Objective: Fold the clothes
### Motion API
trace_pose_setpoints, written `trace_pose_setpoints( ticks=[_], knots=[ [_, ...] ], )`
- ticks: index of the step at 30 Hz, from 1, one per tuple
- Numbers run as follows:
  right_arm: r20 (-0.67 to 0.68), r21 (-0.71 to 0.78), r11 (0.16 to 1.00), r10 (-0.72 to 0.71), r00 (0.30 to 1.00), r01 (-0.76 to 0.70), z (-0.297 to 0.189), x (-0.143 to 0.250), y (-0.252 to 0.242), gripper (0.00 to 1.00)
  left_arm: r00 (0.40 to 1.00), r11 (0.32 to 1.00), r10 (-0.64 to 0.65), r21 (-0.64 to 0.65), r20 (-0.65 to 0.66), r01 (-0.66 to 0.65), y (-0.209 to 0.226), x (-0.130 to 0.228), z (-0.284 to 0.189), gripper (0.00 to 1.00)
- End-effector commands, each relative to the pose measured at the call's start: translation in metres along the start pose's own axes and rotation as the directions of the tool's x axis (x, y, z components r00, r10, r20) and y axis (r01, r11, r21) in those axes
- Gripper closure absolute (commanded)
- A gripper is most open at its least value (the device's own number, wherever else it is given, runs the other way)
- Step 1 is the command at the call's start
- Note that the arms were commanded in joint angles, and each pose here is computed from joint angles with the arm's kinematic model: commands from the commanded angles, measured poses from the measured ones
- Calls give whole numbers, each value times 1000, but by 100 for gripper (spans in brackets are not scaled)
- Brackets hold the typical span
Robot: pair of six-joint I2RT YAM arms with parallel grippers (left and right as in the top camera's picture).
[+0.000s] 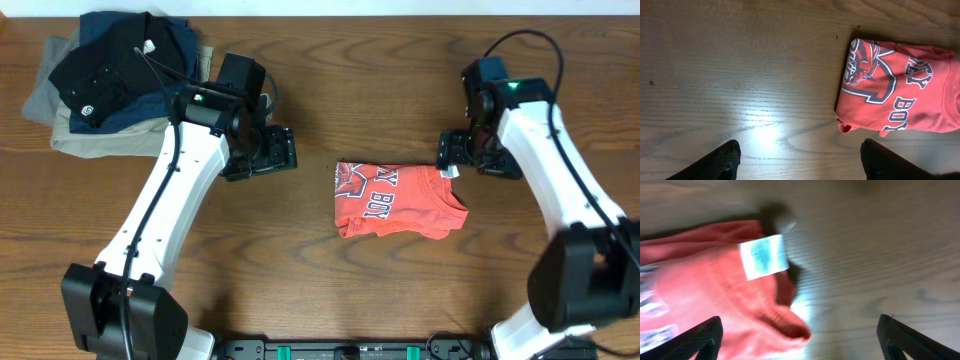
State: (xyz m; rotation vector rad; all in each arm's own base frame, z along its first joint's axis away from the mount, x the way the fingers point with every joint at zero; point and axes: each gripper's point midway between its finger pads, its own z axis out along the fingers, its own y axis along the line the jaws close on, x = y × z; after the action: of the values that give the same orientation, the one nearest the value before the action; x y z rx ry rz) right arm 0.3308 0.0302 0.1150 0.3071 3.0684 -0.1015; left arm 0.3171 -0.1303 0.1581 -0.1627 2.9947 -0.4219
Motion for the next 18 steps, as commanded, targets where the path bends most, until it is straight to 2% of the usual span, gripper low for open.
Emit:
trace_pose_setpoints(
  ticks=[1,3,4,5,6,8,9,13,18],
  knots=[
    [36,-198,973,-117,993,122,-28,8,37,4,1000,1000,6,-14,0,-6,3,-1,1,22],
    [28,-294,933,-210,977,209,-30,18,56,10,1000,1000,7,-14,1,-7,3,-1,1,22],
    [24,-328,915,-241,970,236,-29,23,64,18,1000,1000,7,-14,2,-7,3,-2,1,22],
    [17,-353,902,-259,966,248,-25,28,71,34,1000,1000,7,-13,3,-7,2,-2,1,22],
    [10,-366,896,-268,963,253,-21,33,76,56,1000,1000,7,-13,4,-7,2,-2,1,22],
    [4,-401,876,-292,956,269,-8,42,88,76,1000,1000,7,-13,4,-7,2,-2,1,22],
    [2,-417,868,-297,955,271,0,47,94,81,1000,1000,7,-13,4,-7,2,-2,1,22],
    [-44,-421,881,-259,965,217,36,66,101,95,1000,1000,7,-13,3,-7,3,-2,1,22],
    [-126,-400,903,-221,967,155,72,94,91,96,1000,1000,7,-14,1,-7,3,-1,1,22]
  ],
)
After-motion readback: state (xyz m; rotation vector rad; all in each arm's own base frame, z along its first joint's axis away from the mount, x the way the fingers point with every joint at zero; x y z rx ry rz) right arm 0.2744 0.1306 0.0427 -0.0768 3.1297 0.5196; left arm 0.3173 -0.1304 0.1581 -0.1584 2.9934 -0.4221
